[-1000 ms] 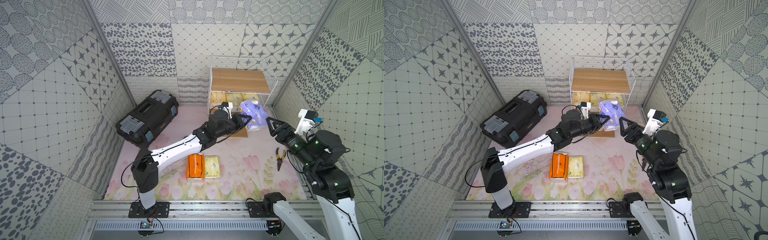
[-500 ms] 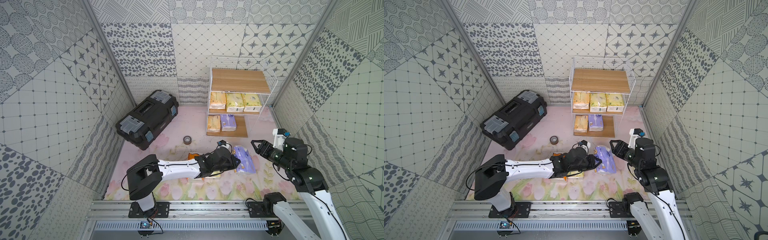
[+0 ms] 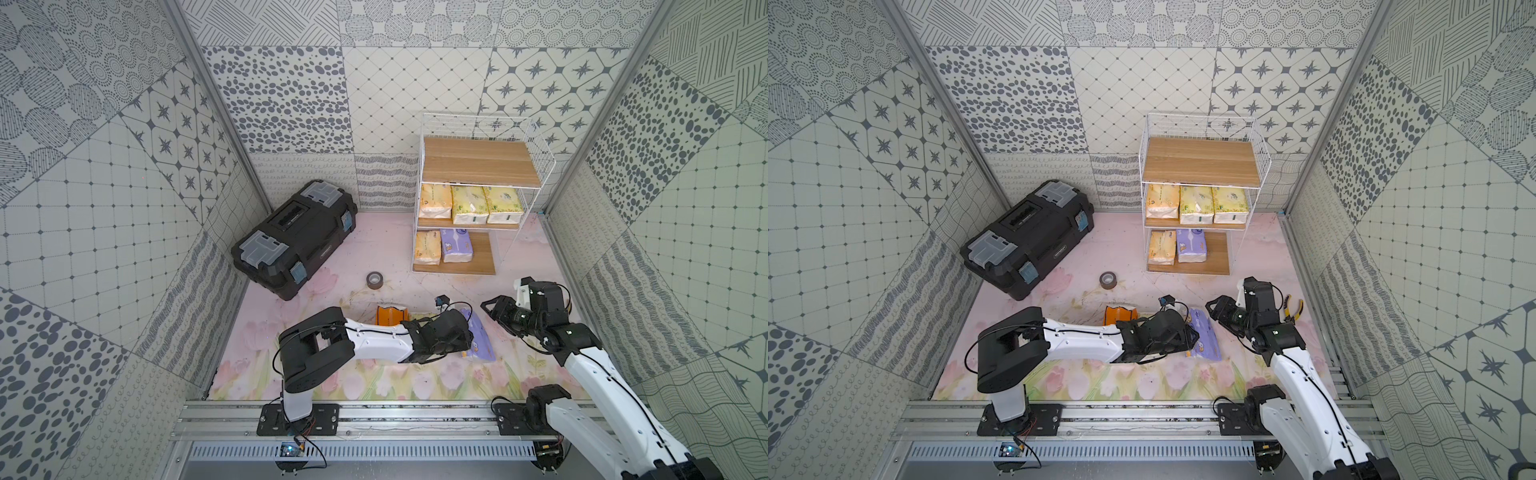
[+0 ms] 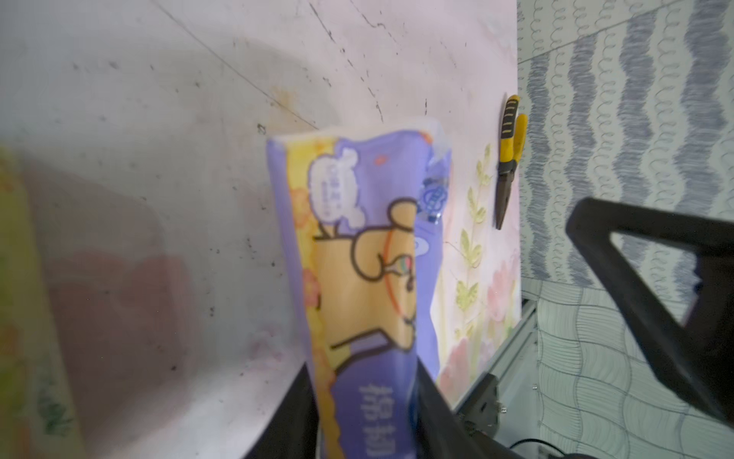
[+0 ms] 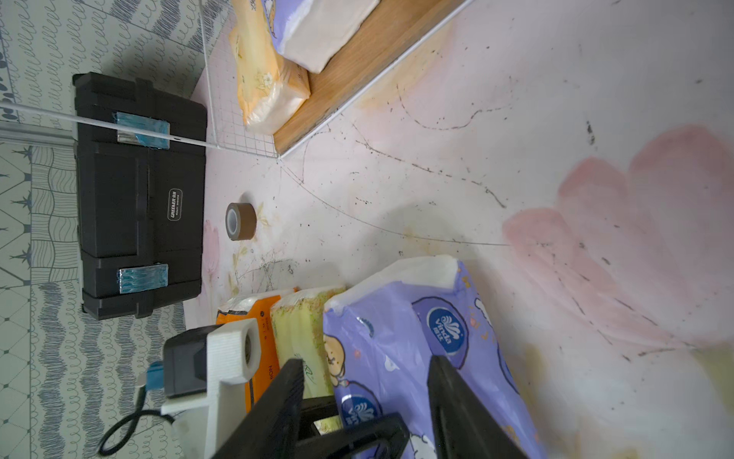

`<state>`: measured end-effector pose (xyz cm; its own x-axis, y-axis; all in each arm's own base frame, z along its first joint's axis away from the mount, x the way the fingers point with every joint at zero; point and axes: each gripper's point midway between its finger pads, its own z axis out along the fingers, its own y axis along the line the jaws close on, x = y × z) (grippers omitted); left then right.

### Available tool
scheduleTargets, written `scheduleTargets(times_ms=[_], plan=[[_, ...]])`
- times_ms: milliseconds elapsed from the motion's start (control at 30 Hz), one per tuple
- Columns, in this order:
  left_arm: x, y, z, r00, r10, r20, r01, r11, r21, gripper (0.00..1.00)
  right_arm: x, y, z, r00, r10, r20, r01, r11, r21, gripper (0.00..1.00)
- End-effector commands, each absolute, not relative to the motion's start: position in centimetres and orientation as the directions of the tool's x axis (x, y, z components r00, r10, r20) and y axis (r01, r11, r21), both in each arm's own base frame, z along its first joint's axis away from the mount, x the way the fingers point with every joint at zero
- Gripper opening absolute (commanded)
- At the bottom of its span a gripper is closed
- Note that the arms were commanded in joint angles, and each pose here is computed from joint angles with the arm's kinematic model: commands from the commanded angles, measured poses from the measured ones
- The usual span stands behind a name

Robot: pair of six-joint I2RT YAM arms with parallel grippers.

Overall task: Remove the tissue boxes from the shelf
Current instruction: Place the box of tissues at the center of the board, then move the box of tissues to the center of the board.

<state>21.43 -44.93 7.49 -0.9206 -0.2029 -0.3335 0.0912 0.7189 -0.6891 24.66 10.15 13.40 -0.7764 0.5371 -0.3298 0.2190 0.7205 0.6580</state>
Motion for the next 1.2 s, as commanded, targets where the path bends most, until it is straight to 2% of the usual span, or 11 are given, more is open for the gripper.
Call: scheduleTargets(times_ms=[0, 233, 367, 567, 667, 933, 1167], plan=[[22.4, -43.1, 8.1, -0.884, -0.239, -0.402, 0.081, 0.767, -0.636, 0.62, 26.2, 10.5, 13.6, -0.757, 0.548, -0.356, 0.186, 0.702, 0.687, 0.56], [22.5, -40.0, 15.2, -0.788, -0.289, -0.544, 0.155, 0.762, -0.628, 0.74, 26.4, 11.3, 11.1, -0.796, 0.529, -0.295, 0.206, 0.695, 0.689, 0.57], [22.4, -37.7, 17.7, -0.757, -0.308, -0.577, 0.165, 0.764, -0.624, 0.85, 26.0, 11.7, 9.7, -0.818, 0.515, -0.257, 0.22, 0.692, 0.688, 0.57], [22.7, -34.1, 18.7, -0.747, -0.376, -0.548, 0.123, 0.732, -0.67, 0.86, 25.1, 11.4, 7.6, -0.828, 0.516, -0.221, 0.261, 0.703, 0.662, 0.6], [23.0, -32.1, 19.0, -0.741, -0.416, -0.527, 0.094, 0.712, -0.695, 0.85, 24.5, 11.9, 7.0, -0.856, 0.475, -0.205, 0.248, 0.724, 0.644, 0.53], [23.2, -27.7, 20.0, -0.703, -0.465, -0.538, 0.051, 0.721, -0.691, 0.84, 23.2, 14.4, 4.9, -0.92, 0.344, -0.189, 0.181, 0.799, 0.573, 0.51], [23.0, -26.1, 20.6, -0.681, -0.501, -0.534, 0.026, 0.712, -0.702, 0.84, 23.5, 19.2, 4.7, -0.942, 0.276, -0.188, 0.117, 0.8, 0.588, 0.45]])
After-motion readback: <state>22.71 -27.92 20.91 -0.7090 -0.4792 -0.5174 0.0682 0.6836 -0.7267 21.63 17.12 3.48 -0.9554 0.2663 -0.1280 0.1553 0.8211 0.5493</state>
